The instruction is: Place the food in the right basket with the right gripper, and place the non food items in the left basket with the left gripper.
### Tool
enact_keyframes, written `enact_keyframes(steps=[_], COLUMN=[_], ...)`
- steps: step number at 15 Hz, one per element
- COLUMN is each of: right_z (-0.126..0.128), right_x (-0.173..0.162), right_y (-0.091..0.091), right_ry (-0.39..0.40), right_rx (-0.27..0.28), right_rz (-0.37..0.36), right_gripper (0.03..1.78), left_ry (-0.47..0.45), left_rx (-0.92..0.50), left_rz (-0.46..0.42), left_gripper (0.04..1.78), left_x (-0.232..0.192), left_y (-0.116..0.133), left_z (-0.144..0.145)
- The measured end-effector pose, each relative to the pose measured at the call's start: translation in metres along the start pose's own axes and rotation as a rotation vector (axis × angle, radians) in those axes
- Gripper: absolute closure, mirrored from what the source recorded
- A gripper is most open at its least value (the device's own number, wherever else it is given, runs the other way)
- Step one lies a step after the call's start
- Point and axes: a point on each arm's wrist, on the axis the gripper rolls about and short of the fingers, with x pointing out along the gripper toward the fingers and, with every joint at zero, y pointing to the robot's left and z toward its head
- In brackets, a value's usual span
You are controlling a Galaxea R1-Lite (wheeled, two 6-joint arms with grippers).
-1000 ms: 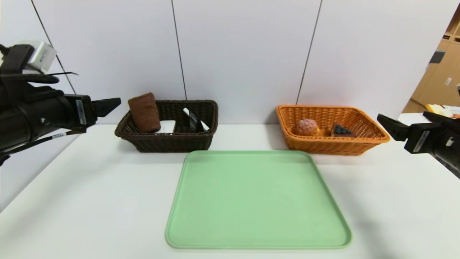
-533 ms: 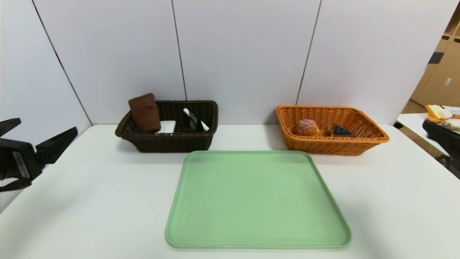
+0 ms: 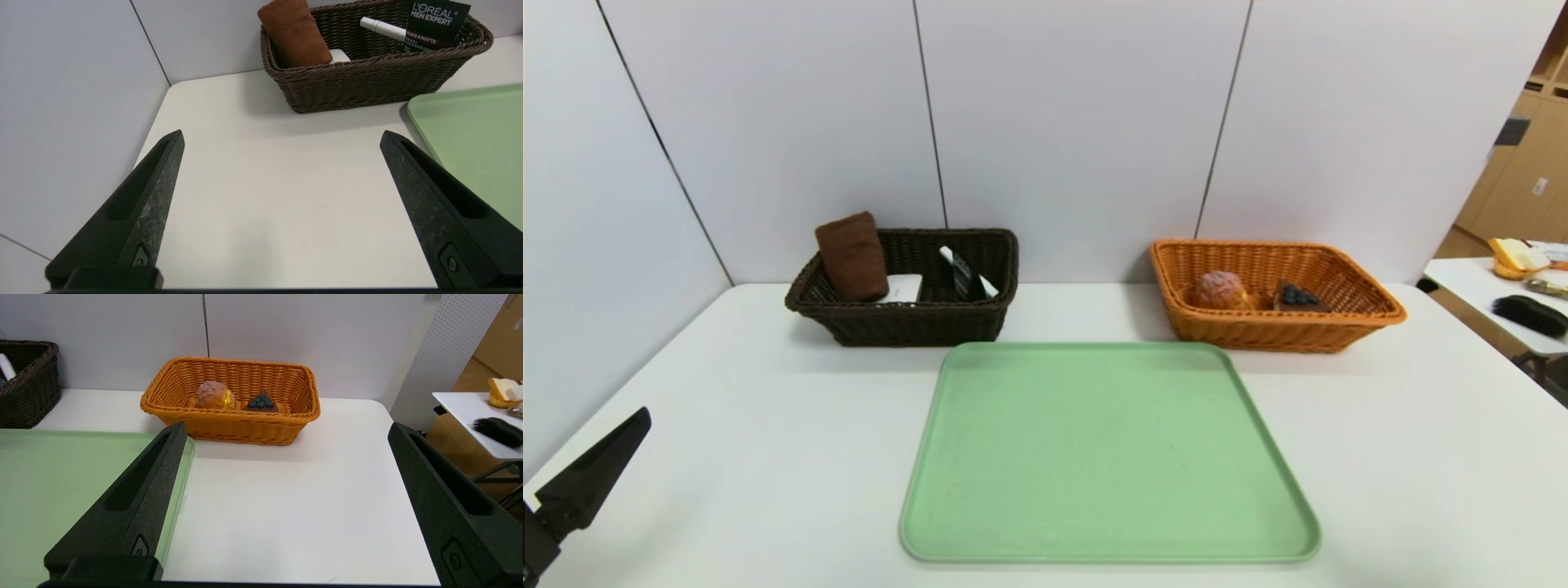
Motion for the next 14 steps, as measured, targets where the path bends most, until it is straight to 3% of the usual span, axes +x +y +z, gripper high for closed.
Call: enact_keyframes(steps=[14], right_z=[-0.067], right_x=[-0.081], right_y=[0.002], right_ry=[-0.023], right_rx=[0.001], right_rz=[0.052], right_gripper=[0.11], left_ry=[-0.064], left_rx=[-0.050], left_rz=[-0.060], left_gripper=[0.13], left_x=[-0.060], left_y=[-0.010], left_z=[-0.059])
